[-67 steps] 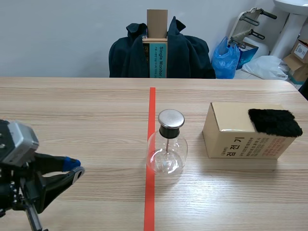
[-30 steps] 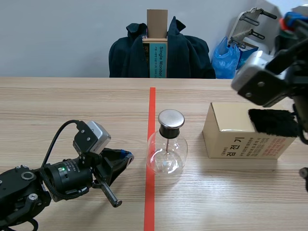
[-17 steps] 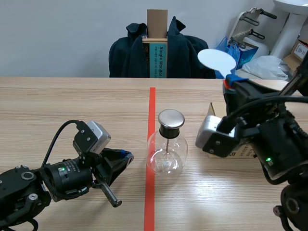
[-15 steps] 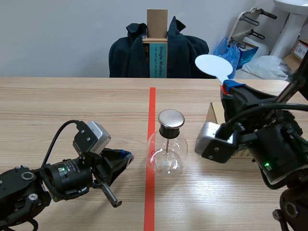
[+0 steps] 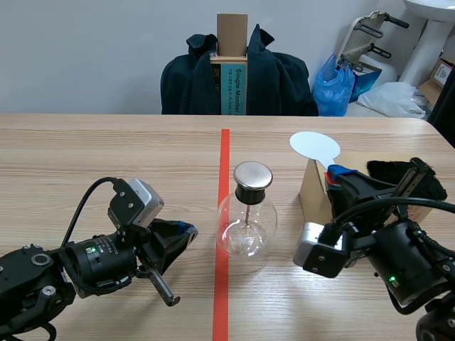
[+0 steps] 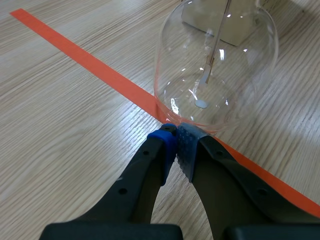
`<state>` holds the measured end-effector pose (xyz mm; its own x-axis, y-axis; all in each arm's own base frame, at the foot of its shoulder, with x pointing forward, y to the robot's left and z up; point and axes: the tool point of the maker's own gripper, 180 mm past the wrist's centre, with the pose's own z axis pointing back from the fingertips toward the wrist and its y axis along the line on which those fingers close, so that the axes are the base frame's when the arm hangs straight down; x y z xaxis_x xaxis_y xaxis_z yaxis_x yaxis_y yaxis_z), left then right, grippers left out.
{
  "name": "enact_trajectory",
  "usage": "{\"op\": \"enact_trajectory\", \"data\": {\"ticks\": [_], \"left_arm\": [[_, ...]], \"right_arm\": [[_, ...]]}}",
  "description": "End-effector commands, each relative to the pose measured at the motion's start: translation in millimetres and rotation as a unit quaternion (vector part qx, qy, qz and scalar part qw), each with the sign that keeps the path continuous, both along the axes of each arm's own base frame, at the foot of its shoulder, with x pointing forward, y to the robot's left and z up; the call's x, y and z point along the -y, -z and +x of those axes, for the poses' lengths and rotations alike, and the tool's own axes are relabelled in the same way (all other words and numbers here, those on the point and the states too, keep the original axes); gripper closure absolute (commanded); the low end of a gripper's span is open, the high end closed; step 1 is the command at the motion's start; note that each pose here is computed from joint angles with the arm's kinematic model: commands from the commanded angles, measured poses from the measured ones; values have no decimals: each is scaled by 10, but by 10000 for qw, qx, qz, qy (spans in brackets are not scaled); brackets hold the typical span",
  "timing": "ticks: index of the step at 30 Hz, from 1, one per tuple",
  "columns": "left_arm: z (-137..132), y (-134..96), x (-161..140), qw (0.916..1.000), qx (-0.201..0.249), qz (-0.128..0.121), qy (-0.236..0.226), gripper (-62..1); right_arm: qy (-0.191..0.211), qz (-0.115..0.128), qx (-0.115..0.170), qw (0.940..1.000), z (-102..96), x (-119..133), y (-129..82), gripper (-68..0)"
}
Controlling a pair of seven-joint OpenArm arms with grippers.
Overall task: Do the electroscope experiment.
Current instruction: 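Bring the plate to the electroscope and point at the metal foil, then move the plate toward and away from the electroscope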
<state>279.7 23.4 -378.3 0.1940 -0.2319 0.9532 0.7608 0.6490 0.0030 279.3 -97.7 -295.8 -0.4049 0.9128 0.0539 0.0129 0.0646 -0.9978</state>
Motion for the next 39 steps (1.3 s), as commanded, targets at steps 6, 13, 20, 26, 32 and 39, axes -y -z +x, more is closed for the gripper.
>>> {"op": "enact_trajectory", "data": {"ticks": [6, 13, 20, 26, 32, 39], "left_arm": [[68, -119, 26, 9998, 161, -133, -21, -22], [68, -119, 26, 9998, 161, -133, -21, -22], [68, -119, 26, 9998, 161, -133, -21, -22], [68, -119, 26, 9998, 161, -133, -21, -22], [68, -119, 26, 9998, 161, -133, -21, -22], [68, -119, 26, 9998, 161, -133, -21, -22]], "right_arm": [[-138, -5, 213, 9997, 24, -30, -120, -9], [-522, -19, 368, 9980, -44, -153, -166, -9], [-1021, -40, 353, 9941, -142, -304, -154, -8], [-1430, -58, 378, 9890, -234, -422, -155, -8], [-1781, -72, 400, 9832, -321, -517, -155, -8], [-2102, -84, 401, 9768, -405, -598, -150, -8]]}}
